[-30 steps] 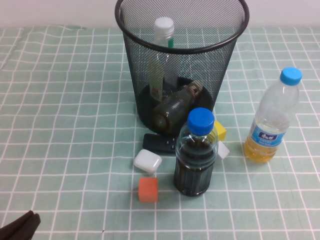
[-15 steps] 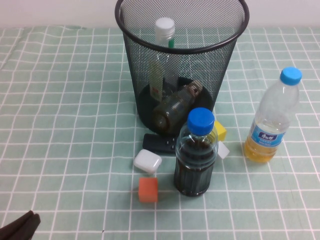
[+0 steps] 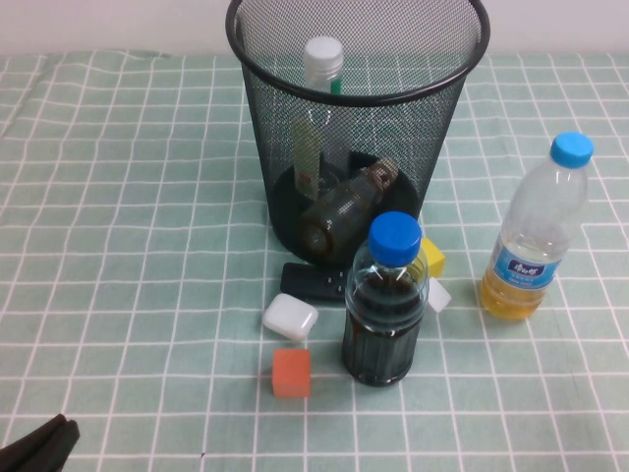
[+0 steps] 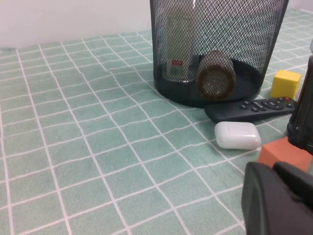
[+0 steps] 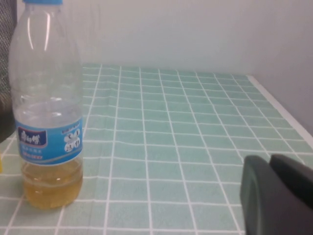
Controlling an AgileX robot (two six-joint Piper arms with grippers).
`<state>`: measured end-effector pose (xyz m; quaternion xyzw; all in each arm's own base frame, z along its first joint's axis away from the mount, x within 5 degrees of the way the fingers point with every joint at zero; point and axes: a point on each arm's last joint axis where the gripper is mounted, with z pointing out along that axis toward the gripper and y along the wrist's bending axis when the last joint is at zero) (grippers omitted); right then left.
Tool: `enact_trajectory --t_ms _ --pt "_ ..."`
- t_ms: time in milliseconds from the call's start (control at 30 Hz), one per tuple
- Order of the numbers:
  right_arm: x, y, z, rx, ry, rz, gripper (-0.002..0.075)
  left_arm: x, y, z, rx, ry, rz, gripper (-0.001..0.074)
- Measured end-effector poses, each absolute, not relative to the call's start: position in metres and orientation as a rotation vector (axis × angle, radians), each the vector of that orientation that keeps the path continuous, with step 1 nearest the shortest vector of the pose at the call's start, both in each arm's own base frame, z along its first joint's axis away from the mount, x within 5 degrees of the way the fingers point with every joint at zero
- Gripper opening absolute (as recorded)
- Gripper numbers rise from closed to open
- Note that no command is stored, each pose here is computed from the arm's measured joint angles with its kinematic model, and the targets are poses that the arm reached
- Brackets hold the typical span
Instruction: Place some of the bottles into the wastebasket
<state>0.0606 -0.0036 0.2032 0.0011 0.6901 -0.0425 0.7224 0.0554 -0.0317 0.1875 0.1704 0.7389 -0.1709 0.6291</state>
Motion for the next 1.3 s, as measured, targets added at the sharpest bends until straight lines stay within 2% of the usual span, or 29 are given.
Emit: enact_trajectory --t_ms 200,400,1300 --pt "0.054 -0.005 0.193 0.041 1.618 -0.098 -0.0007 0.055 -0.032 0.187 0.390 1.693 -0.392 -0.0005" --pt "0.052 -0.006 0.176 0.052 1.802 -0.107 -0.0007 0.055 -0.032 0.187 0.390 1.693 -0.392 -0.0005" --pt "0.052 -0.006 0.177 0.053 1.798 -0.105 -0.0007 0.055 -0.032 0.187 0.391 1.694 -0.392 -0.0005"
